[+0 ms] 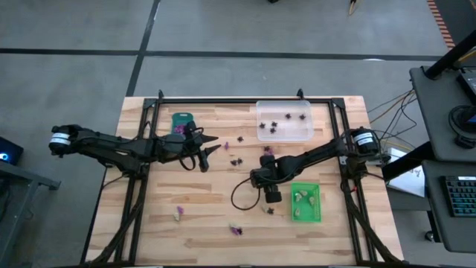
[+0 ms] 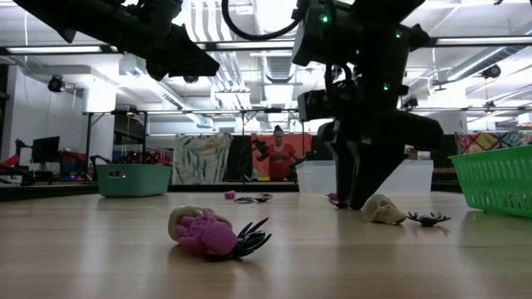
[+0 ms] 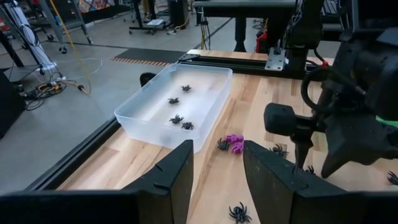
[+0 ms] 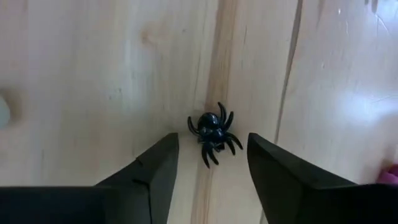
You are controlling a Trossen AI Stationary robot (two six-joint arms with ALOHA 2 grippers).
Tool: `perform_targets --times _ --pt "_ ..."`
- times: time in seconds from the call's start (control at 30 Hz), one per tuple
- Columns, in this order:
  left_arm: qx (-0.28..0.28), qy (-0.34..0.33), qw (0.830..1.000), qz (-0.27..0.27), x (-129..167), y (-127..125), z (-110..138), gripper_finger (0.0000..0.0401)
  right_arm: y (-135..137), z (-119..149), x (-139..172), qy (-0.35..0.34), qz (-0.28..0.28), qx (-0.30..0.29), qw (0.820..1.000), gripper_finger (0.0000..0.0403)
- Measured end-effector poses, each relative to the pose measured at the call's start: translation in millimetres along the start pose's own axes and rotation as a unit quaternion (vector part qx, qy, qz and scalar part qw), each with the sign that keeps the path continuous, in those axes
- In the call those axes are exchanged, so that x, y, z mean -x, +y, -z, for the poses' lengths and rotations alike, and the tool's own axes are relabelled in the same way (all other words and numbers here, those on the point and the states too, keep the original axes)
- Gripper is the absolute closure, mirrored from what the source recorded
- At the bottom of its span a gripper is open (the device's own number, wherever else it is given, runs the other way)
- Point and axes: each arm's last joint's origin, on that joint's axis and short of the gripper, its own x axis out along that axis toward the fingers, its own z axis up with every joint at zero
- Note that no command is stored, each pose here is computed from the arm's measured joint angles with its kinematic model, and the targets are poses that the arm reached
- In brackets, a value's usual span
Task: Sort Halloween decoration
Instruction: Put the black spider toy into the white bin
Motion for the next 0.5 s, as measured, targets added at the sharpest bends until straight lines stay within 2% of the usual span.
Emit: perform_targets --times 0.33,0.5 --pt "0.0 0.0 1.0 0.0 0.0 0.0 0.0 0.0278 0.4 -0.1 -3.8 0.004 -0.007 0.006 1.0 0.0344" --pt "0.0 0.0 1.0 0.0 0.0 0.0 0.0 0.0278 0.4 0.1 -4.0 0.004 -0.007 0.006 1.0 0.0381"
